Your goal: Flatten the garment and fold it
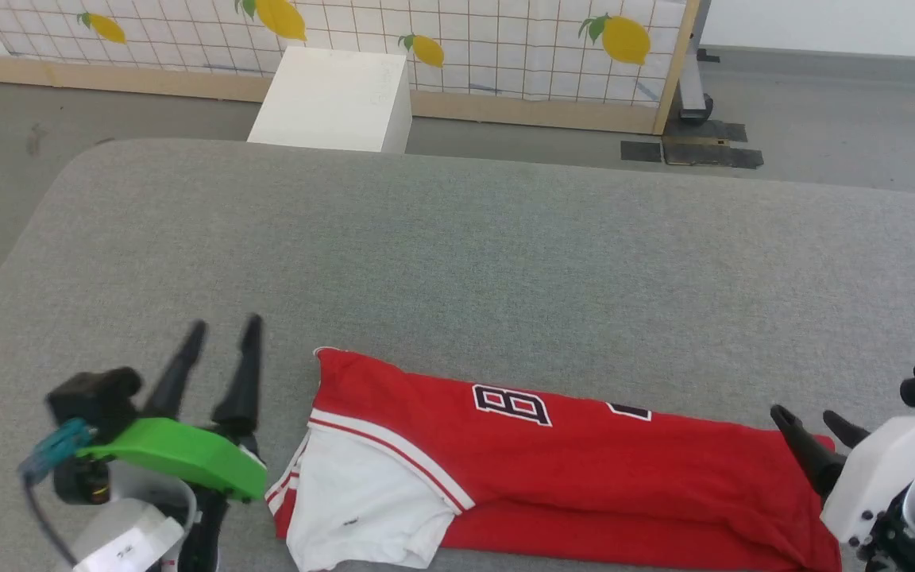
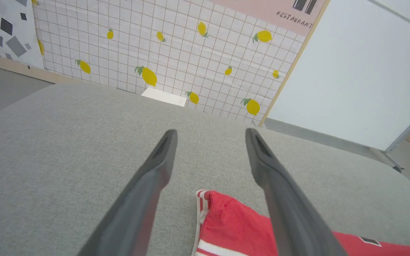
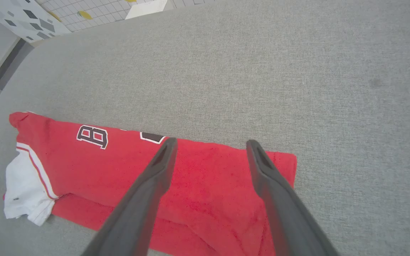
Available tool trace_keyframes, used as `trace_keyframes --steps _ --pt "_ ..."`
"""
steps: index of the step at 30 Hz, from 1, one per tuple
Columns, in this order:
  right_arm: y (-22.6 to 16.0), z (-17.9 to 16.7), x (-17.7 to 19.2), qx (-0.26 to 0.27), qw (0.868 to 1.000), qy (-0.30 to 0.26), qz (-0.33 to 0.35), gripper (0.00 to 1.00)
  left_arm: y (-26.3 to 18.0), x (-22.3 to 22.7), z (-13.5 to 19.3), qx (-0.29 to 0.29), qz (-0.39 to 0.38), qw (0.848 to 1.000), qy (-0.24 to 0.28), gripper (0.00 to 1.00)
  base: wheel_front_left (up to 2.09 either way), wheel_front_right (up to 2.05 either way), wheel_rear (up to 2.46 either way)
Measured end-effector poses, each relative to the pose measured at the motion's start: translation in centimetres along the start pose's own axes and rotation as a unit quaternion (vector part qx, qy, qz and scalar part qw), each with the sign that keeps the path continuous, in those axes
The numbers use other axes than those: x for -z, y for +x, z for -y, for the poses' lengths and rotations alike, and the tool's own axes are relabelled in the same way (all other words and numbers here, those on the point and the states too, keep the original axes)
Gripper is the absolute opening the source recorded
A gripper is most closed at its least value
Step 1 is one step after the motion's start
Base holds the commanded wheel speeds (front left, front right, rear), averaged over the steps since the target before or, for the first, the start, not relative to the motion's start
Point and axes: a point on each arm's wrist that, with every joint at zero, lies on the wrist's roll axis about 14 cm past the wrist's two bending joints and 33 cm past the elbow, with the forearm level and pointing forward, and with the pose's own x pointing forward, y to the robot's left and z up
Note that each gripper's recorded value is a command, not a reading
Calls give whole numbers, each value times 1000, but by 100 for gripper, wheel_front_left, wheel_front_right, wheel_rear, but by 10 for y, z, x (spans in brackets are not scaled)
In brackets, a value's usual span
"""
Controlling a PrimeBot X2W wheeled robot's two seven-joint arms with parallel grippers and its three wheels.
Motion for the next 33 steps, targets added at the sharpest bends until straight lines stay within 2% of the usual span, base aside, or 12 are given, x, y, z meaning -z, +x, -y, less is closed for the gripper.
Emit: trace_keyframes --steps 5,12,18,26,33 --pt "-1 15 18 38 999 24 3 100 -12 -34 -9 -31 93 995 12 100 0 0 0" --pt "-1 39 49 87 995 46 -32 100 -24 -34 13 16 111 986 125 100 0 0 0" --pt "-1 53 74 111 989 62 -75 100 -29 -20 16 17 94 984 149 100 0 0 0" --pt "9 50 104 98 983 96 -125 100 -28 -12 16 15 83 984 154 100 0 0 0" --pt "22 43 113 83 981 89 -150 100 -24 -2 21 27 67 985 157 100 0 0 0"
